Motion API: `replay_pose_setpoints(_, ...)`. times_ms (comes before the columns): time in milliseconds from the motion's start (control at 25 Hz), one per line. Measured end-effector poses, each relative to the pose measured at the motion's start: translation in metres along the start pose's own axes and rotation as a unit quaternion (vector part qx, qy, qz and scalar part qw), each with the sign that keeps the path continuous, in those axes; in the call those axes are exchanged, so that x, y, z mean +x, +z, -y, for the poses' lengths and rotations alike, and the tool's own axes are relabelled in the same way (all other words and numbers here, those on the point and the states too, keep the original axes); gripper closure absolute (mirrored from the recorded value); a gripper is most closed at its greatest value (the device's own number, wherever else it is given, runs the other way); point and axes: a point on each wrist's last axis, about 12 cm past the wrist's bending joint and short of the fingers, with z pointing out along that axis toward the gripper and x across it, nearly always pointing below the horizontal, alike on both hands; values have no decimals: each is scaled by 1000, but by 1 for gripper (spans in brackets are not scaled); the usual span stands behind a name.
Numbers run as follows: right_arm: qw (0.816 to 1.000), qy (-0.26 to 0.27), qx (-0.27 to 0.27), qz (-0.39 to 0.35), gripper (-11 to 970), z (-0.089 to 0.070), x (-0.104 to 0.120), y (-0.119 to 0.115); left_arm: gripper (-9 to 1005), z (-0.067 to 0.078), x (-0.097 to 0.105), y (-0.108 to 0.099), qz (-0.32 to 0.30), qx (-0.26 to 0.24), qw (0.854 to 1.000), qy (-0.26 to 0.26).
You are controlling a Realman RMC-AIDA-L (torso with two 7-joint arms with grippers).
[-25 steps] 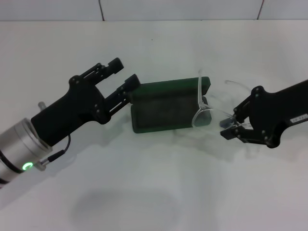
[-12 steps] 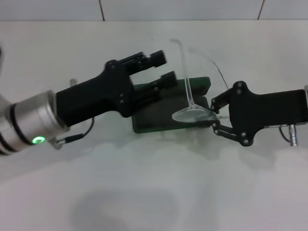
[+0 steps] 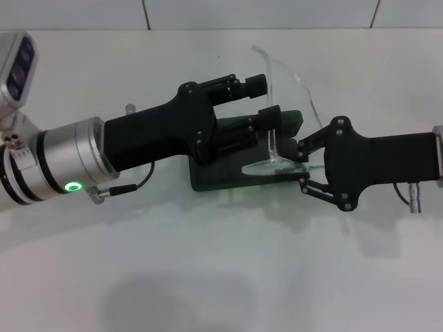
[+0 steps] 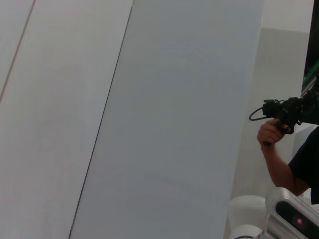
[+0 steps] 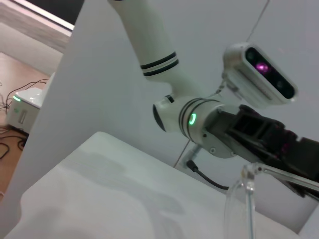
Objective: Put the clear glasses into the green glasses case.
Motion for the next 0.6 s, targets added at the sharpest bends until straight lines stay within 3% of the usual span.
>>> replay_pose_setpoints(480, 1000, 1, -6, -8, 835, -2, 2, 0, 392, -4, -8, -26, 41, -57, 997, 29)
replay_pose_setpoints(600, 1000, 1, -5, -8, 835, -2, 2, 0, 391, 4, -12, -25, 50, -29, 997, 45)
